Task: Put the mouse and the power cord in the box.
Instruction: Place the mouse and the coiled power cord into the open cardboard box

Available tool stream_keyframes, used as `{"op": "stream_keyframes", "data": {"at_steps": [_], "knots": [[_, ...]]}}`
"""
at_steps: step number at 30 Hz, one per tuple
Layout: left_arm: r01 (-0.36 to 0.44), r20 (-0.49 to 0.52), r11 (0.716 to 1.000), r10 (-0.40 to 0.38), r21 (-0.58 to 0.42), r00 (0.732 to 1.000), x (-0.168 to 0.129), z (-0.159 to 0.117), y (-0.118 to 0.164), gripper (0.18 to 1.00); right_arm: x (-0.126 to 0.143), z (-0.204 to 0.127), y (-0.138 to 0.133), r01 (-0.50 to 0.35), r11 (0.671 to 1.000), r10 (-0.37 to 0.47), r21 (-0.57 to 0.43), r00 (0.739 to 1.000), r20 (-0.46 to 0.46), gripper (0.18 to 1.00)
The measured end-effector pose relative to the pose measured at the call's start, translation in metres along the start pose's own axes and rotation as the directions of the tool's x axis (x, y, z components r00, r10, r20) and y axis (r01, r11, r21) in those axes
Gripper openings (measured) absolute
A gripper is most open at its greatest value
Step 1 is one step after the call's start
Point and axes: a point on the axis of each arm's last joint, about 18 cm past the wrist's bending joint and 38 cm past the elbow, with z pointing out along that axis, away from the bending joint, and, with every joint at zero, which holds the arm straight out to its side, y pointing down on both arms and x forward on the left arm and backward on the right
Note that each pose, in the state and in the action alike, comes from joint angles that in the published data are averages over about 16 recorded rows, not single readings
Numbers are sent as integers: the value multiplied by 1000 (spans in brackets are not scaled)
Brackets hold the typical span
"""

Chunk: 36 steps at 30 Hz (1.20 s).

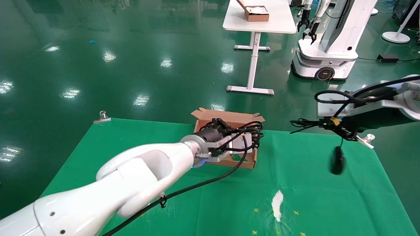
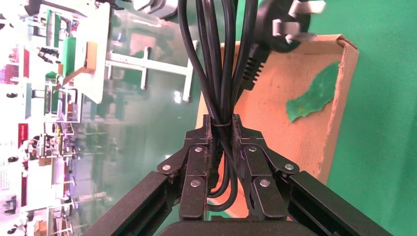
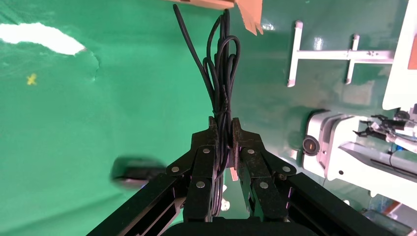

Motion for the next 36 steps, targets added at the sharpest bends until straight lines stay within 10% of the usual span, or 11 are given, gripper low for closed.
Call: {"op": "stream_keyframes", "data": {"at_steps": [21,36], "knots": [[111,42,984,-106,-142,994,-12,8,43,403,16,-4,-47,63,995,-59,72,996,-67,226],[413,234,828,-346,-379,908,-79,-38,187,725,37,48,-101,157,973,-139,172,984,-110,225]]}}
